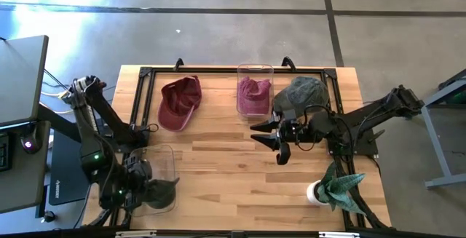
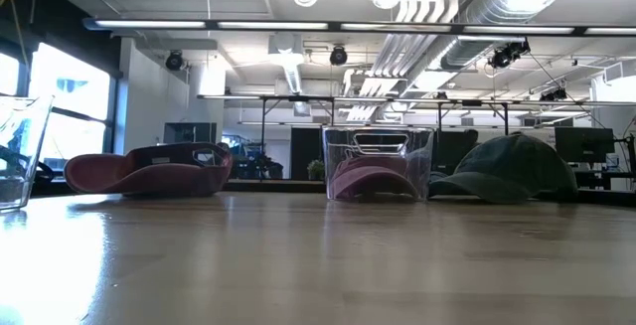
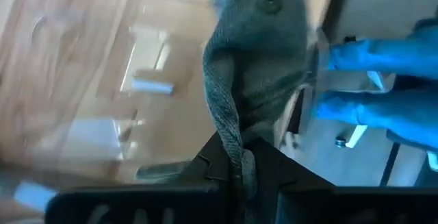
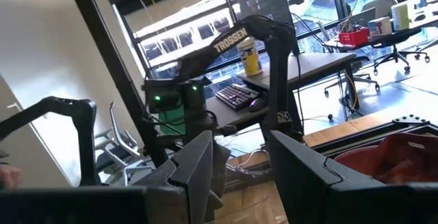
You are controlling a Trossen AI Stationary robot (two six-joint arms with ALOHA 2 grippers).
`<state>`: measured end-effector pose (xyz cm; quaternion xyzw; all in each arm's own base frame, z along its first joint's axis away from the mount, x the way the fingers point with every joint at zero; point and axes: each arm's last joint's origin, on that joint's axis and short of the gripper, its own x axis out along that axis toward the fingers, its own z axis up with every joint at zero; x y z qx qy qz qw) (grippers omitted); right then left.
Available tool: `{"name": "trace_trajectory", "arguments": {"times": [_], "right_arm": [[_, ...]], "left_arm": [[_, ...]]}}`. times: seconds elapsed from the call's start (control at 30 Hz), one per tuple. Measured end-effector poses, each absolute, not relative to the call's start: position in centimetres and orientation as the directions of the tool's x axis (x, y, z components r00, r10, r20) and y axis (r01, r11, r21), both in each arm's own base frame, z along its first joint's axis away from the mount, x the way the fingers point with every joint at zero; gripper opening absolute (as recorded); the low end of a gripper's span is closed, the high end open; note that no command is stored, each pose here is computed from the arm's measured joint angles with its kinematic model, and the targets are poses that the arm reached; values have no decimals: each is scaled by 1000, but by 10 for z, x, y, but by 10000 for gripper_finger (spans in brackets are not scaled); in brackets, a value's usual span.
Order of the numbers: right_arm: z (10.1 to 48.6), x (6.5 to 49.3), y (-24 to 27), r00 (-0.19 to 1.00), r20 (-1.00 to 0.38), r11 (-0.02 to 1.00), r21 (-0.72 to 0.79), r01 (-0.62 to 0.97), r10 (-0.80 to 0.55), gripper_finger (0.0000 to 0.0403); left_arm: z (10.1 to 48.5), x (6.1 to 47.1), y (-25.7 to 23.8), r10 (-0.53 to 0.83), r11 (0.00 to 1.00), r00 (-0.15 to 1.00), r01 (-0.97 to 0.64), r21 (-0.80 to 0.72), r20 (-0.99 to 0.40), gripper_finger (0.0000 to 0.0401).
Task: Pick & Place hat
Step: Put the left black cap into the bottom transparent bin
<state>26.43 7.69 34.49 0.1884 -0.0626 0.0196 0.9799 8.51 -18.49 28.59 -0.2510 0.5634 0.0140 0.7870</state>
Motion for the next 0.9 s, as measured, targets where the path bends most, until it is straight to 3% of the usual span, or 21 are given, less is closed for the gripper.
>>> {"name": "trace_trajectory", "arguments": {"times": [0.23,0.47,0.6,0.9], "right_arm": [[345,264,77,991,130,928,366,-69,22,139],[344,264,77,993,117,931,358,-71,30,139],[344,264,77,992,117,930,360,-76,36,139],[344,264,78,993,116,931,357,-77,38,139]], "left_arm": [[267,79,-174,-217,820,293,-463,-337,-931,60],[272,70,-150,-109,759,289,-593,-267,-951,102],[277,64,-140,-135,710,229,-656,-255,-964,115],[282,63,-138,-204,676,242,-666,-315,-949,124]]}}
